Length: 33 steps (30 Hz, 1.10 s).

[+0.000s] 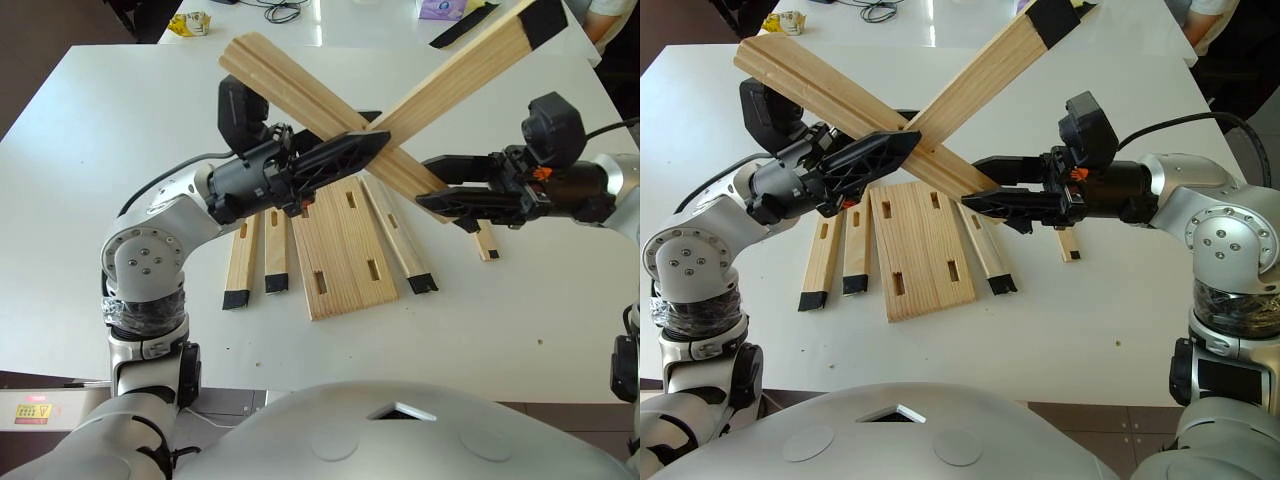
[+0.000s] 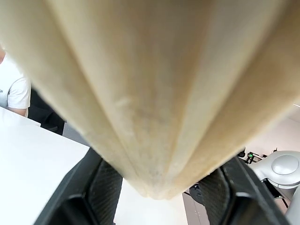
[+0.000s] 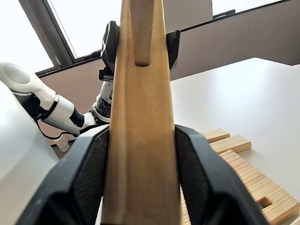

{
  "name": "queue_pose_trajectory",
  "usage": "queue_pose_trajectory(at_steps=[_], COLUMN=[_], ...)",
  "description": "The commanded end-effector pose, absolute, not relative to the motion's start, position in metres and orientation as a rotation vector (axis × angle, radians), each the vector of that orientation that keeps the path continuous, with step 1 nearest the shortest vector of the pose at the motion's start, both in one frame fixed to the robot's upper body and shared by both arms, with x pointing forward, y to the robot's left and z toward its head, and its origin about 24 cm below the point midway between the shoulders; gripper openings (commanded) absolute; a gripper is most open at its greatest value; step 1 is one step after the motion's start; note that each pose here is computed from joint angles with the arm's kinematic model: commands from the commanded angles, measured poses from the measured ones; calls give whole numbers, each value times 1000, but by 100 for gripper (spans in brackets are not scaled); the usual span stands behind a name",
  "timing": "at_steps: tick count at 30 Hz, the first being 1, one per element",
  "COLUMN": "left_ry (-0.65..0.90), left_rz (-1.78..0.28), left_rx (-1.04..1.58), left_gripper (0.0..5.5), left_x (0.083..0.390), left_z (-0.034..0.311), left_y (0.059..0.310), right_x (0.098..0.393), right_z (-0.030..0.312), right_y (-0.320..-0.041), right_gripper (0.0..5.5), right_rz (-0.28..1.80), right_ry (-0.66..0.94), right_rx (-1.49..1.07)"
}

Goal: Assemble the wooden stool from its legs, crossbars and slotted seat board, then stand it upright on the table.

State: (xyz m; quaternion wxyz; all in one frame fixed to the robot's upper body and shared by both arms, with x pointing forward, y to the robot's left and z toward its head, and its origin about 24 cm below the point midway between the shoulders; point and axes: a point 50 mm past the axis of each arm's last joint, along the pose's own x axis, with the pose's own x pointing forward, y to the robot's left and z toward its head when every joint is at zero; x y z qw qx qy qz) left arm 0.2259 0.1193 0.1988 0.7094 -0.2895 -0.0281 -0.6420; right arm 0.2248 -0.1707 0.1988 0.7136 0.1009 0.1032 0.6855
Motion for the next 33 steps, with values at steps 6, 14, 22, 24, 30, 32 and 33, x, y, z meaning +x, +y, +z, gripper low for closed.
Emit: queue_pose_trajectory(at_steps=[6,14,22,24,30,32,33], left_ry=[-84,-85,-93,-91,-95,-99,-97], left_rz=[-1436,-1432,-1403,-1396,-1328,-1297,-1285], left_rx=[-642,-639,-662,-656,-554,-518,-499], left_gripper=[215,214,212,212,211,211,211], left_x=[223,223,226,226,230,232,232], left_z=[202,201,202,201,204,208,210], left_y=[118,118,120,120,141,154,159], right_x=[223,226,227,229,245,249,251], right_z=[196,194,179,171,127,115,111], right_y=[-173,-175,-177,-180,-209,-217,-220], right_gripper=[207,207,325,354,407,407,407], right_rz=[1551,1545,1500,1460,1238,1177,1145], right_ry=[278,315,368,391,491,503,499], right_rx=[206,189,75,21,-225,-275,-302])
